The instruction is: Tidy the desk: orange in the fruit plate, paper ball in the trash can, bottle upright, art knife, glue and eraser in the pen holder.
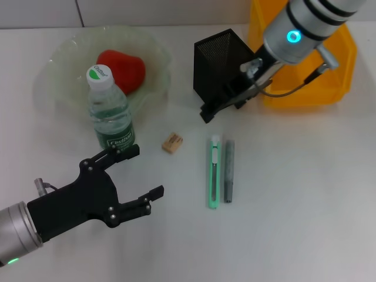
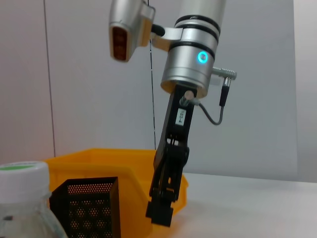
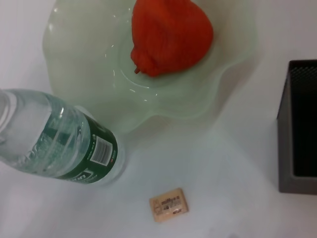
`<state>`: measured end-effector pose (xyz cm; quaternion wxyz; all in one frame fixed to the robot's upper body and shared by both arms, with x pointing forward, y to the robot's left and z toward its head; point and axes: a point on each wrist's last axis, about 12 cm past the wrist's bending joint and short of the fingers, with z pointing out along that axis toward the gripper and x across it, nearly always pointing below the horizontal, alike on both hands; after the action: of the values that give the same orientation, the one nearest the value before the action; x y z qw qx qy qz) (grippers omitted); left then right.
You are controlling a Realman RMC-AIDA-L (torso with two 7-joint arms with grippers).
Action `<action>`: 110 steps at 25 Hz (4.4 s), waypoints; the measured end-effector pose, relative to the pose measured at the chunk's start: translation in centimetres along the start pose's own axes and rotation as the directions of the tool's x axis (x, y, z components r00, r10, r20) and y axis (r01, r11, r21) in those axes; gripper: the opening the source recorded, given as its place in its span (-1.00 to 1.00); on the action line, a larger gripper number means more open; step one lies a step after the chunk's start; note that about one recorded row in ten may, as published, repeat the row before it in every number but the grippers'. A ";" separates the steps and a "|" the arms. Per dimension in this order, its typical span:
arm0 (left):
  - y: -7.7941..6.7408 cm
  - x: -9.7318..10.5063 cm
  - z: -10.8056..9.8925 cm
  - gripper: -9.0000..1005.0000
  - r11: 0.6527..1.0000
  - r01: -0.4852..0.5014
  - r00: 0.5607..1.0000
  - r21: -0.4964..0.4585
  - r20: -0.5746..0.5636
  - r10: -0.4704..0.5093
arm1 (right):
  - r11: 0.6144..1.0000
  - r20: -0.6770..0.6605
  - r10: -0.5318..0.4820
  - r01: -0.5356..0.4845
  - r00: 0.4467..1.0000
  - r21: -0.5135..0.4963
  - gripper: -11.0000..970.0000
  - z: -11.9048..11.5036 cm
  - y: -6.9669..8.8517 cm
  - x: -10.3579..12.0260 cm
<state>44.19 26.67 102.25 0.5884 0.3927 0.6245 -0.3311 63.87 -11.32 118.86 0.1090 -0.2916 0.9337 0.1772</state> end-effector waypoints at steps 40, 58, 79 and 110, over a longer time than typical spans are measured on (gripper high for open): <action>0.1 0.4 0.9 0.71 1.000 -0.006 0.999 0.015 -0.033 0.006 | 0.996 -0.048 0.084 -0.085 0.995 -0.006 0.62 5.6 0.9 1.5; 0.1 0.5 0.8 0.70 1.000 -0.005 0.999 0.014 -0.034 0.005 | 0.996 -0.058 0.089 -0.089 0.994 0.002 0.57 6.1 0.7 1.9; 0.4 0.4 1.3 0.70 1.000 -0.010 0.999 0.017 -0.038 0.011 | 0.997 -0.105 0.009 -0.001 0.994 0.072 0.51 6.8 1.1 2.1; 0.6 0.6 2.2 0.70 0.999 -0.012 0.999 0.037 -0.043 0.013 | 0.995 -0.120 -0.011 0.023 0.993 0.100 0.20 6.8 1.8 1.6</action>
<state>45.72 25.07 101.54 0.5695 0.4143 0.6284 -0.3303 62.23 -8.09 112.59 0.0692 -0.3038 0.9437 0.1110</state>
